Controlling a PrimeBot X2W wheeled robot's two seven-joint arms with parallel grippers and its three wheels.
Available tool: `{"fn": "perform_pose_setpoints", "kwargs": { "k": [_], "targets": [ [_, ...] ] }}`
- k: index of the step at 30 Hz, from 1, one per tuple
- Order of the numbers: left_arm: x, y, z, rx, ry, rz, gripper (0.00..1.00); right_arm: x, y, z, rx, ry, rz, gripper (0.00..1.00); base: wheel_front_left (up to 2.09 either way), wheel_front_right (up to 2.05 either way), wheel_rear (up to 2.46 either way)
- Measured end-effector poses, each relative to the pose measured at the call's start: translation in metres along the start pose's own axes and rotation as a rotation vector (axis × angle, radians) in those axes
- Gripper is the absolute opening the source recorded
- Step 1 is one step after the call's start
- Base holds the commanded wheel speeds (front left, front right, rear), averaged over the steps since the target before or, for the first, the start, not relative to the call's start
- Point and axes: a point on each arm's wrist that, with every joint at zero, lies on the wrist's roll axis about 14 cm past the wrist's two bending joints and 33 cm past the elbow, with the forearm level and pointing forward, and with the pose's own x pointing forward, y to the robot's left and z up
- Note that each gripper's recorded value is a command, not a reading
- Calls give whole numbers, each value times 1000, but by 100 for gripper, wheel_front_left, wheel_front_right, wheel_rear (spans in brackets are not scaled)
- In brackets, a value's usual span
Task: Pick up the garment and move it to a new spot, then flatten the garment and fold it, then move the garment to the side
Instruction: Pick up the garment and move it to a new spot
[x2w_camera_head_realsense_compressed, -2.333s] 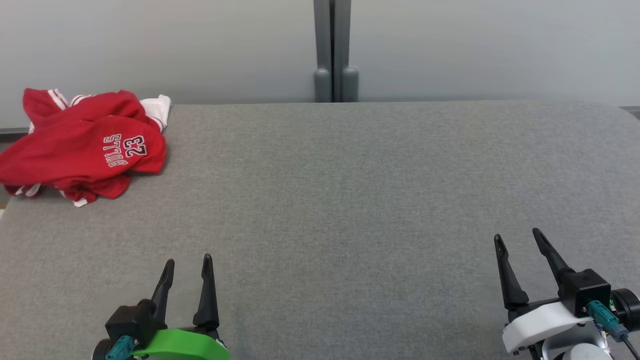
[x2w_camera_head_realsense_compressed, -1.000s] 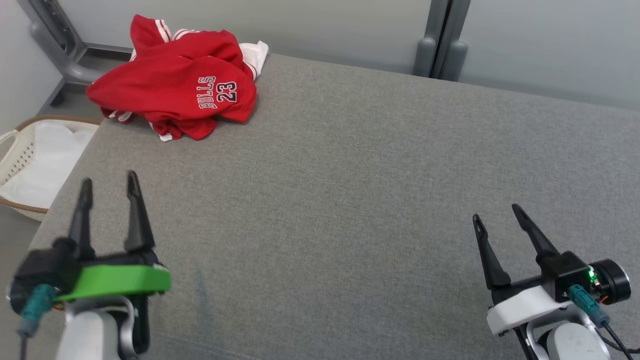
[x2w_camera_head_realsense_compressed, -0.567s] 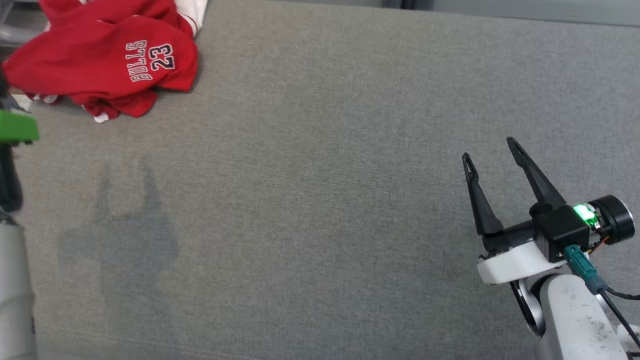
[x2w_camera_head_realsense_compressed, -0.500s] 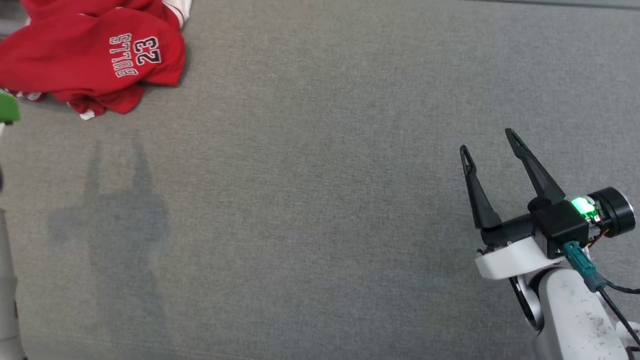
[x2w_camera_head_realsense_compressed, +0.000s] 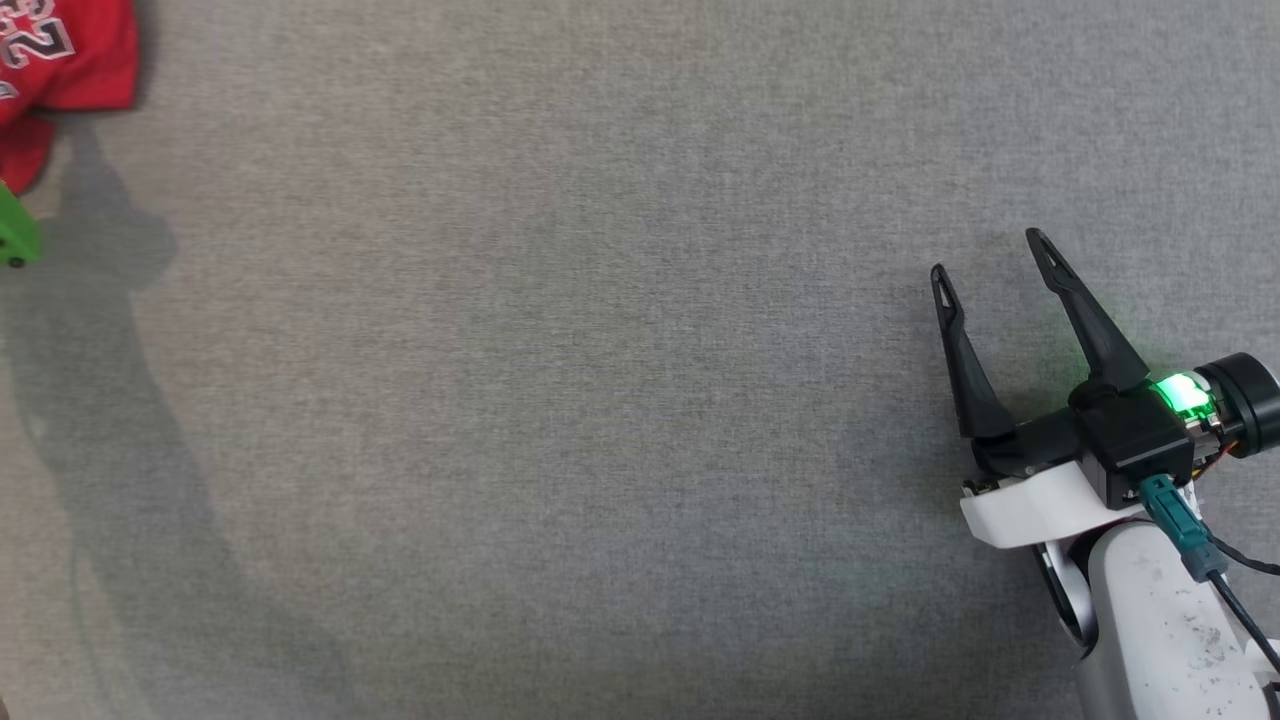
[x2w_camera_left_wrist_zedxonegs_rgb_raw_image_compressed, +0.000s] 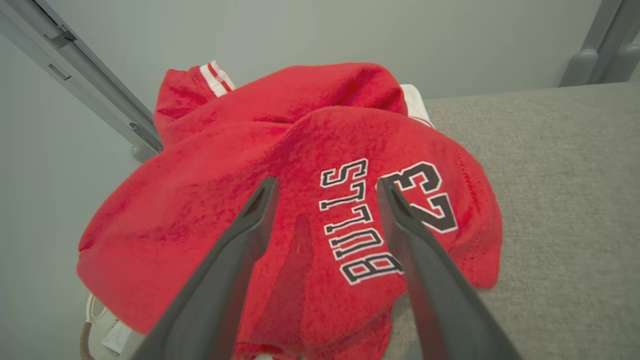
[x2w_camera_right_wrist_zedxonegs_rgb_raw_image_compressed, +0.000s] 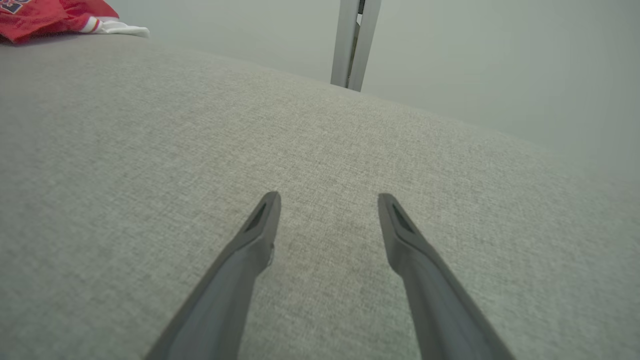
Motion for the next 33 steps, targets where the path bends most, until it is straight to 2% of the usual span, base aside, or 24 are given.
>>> {"fn": "perform_pose_setpoints", "kwargs": {
  "k": [7, 12, 17, 19, 21, 22, 23, 24, 33],
  "targets": [
    [14, -38, -55, 69, 140, -97, 100, -4, -7, -23, 5, 51, -18, 100, 0, 0, 0],
    [20, -36, -62, 91, 173, -97, 100, -4, -6, -27, 9, 60, -16, 100, 0, 0, 0],
    [21, -35, -72, 47, 237, -78, 100, -4, -6, -28, 12, 61, -16, 100, 0, 0, 0],
    [21, -36, -74, 33, 263, -75, 78, -4, -7, -27, 12, 61, -19, 100, 0, 0, 0],
    [22, -37, -76, 17, 284, -74, 39, -5, -9, -27, 12, 61, -23, 100, 0, 0, 0],
    [21, -37, -76, 13, 289, -74, 26, -5, -9, -26, 11, 61, -25, 100, 0, 0, 0],
    [21, -36, -76, 12, 292, -71, 8, -5, -10, -26, 11, 61, -27, 100, 0, 0, 0],
    [21, -34, -76, 12, 295, -66, 0, -5, -11, -25, 10, 61, -28, 100, 0, 0, 0],
    [18, -17, -56, 29, 221, -19, 0, -8, -13, -18, 18, 53, -38, 100, 0, 0, 0]
  ]
}}
